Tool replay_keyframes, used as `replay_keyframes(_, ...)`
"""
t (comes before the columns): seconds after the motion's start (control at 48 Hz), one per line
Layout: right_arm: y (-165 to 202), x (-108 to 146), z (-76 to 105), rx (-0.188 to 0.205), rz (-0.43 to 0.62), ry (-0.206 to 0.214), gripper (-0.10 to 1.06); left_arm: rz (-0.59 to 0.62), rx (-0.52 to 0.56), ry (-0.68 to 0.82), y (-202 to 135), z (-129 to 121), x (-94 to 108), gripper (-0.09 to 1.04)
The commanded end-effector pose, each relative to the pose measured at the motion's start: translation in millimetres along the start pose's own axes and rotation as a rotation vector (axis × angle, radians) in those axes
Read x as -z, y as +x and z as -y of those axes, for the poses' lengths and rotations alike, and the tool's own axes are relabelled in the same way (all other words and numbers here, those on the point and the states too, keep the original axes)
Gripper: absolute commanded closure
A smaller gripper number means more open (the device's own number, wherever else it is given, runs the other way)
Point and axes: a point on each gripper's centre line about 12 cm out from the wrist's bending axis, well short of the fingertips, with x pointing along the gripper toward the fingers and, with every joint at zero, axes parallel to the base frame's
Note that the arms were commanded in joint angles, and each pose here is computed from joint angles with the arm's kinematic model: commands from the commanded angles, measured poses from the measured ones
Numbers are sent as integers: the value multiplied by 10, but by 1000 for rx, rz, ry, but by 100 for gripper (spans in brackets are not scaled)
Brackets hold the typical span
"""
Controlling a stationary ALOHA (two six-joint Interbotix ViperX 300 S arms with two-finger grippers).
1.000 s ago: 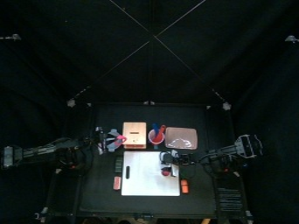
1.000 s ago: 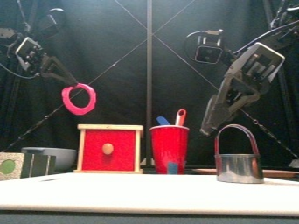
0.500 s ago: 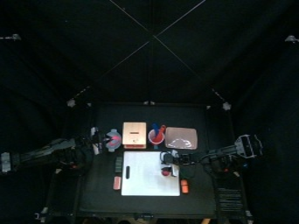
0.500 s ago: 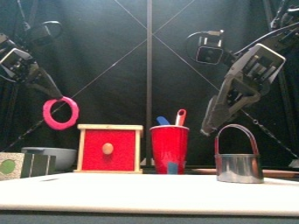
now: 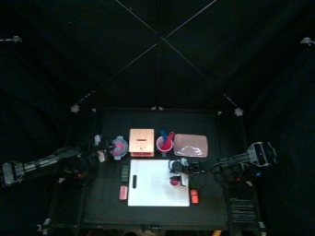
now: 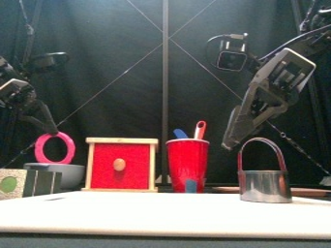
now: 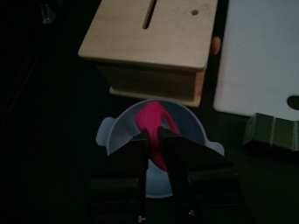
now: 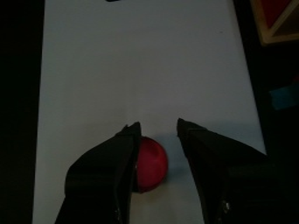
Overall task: Get the cutter from the drawer then cut the dough then place the extra dough in the bowl
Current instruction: Place the extra dough in the bowl
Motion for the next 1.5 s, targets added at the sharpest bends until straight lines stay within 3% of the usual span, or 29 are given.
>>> replay_keyframes(0.021, -61, -144, -15, -6, 52, 1, 19, -4, -14, -14, 51, -38, -18, 36)
replay_keyframes(0.312, -61, -144, -15, -6, 52, 4, 19, 31, -35, -144, 98, -91, -62, 31)
replay_keyframes(0.479, -61, -144, -15, -6, 52, 7, 19, 29, -28, -353, 107, -90, 7, 19)
replay_keyframes(0.688, -61, -150, -16, -6, 53, 8, 19, 18, -43, -502, 116, -108, 115, 5)
replay_keyframes(0.979, -58, -159, -17, -7, 55, 8, 19, 51, -50, -718, 114, -142, 107, 3)
replay_keyframes(1.333, -58, -172, -20, -7, 58, 8, 19, 41, -53, -749, 122, -121, 176, 3)
replay_keyframes(1.5, -64, -215, -28, -9, 70, -4, 19, 42, -44, -679, 122, -103, 147, 4)
